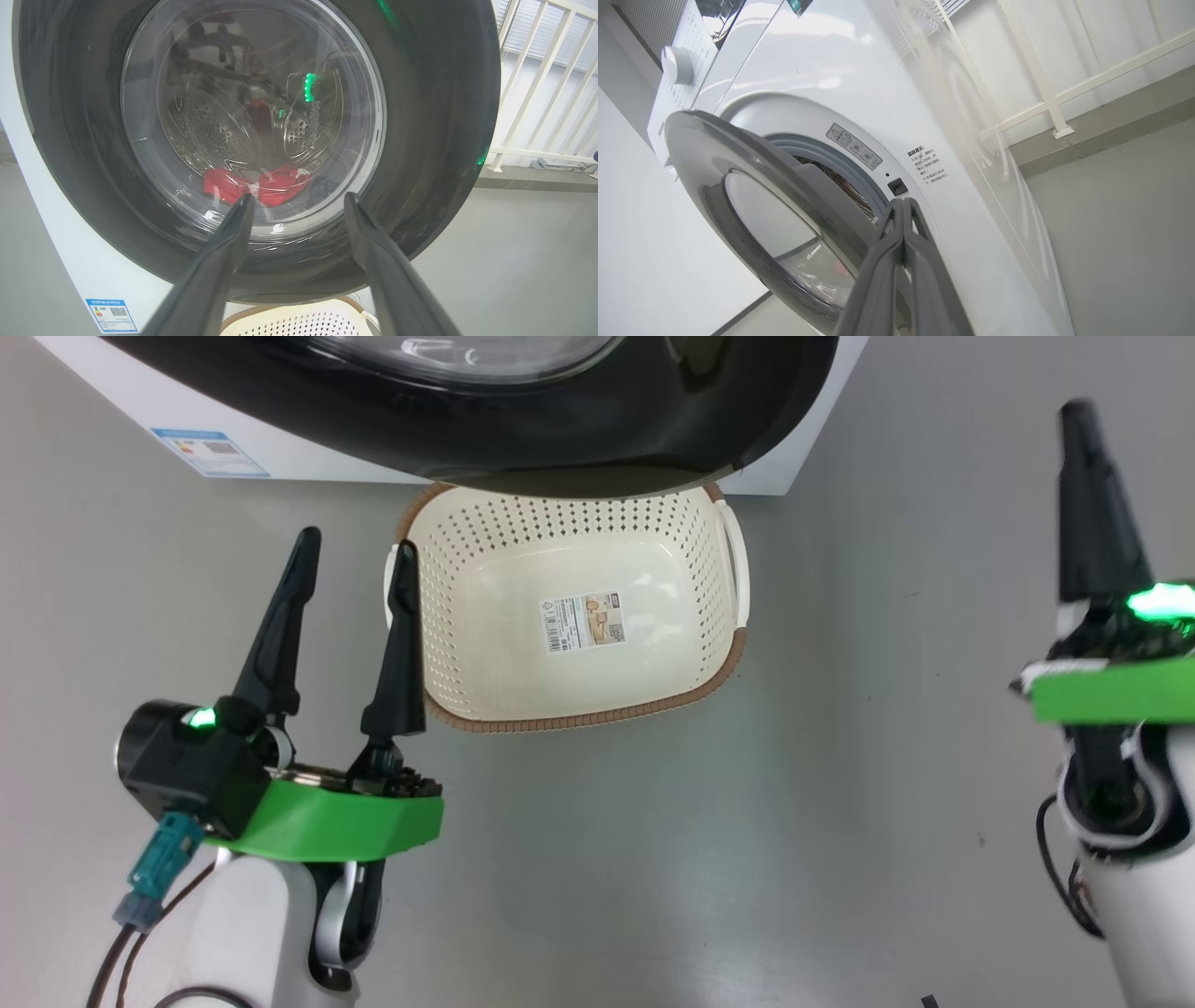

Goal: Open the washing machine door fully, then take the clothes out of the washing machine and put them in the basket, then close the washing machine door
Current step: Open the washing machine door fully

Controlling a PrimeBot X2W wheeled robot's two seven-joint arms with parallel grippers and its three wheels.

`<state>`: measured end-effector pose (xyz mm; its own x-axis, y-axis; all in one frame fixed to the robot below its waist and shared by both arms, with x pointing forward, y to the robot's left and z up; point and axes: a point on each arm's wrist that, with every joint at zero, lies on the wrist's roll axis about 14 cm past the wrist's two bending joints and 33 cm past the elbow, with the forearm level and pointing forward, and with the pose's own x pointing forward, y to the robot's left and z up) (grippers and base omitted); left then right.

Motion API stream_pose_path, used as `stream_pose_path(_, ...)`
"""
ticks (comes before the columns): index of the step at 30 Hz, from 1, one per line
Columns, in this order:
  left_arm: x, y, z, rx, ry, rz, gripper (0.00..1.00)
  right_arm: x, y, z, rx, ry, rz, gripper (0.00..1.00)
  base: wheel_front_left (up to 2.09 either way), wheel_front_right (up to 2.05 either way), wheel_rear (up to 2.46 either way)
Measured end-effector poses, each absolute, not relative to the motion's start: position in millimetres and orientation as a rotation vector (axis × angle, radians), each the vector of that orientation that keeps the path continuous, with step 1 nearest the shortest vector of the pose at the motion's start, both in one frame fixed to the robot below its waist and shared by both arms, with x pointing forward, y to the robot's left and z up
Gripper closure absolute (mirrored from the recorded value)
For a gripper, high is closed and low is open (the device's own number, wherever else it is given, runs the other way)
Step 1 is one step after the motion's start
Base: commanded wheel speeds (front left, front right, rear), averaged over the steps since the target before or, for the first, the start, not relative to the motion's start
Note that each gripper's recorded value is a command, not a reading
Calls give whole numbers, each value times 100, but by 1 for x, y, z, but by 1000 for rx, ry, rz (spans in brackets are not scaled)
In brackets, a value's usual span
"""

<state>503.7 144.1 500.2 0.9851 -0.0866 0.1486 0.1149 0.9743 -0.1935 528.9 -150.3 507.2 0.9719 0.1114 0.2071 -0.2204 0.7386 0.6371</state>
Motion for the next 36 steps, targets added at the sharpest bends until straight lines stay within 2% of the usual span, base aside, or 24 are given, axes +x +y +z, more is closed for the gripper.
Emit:
stream_pose_path(5, 502, 148, 502, -197, -143, -95, 0, 551, -151, 515, 972, -139, 189, 100, 0, 0, 0)
stream_pose_path(10, 500, 149, 501, -192, -139, -95, 0, 577, -139, 526, 1180, -28, 279, 100, 0, 0, 0)
stream_pose_path(19, 497, 152, 496, -182, -122, -88, 0, 603, -94, 527, 1465, 307, 521, 100, 0, 0, 0)
stream_pose_path(31, 493, 149, 483, -174, -83, -96, 0, 622, -60, 532, 1471, 560, 752, 100, 0, 0, 0)
stream_pose_path(36, 492, 150, 478, -174, -68, -92, 0, 626, -47, 528, 1448, 625, 794, 100, 0, 0, 0)
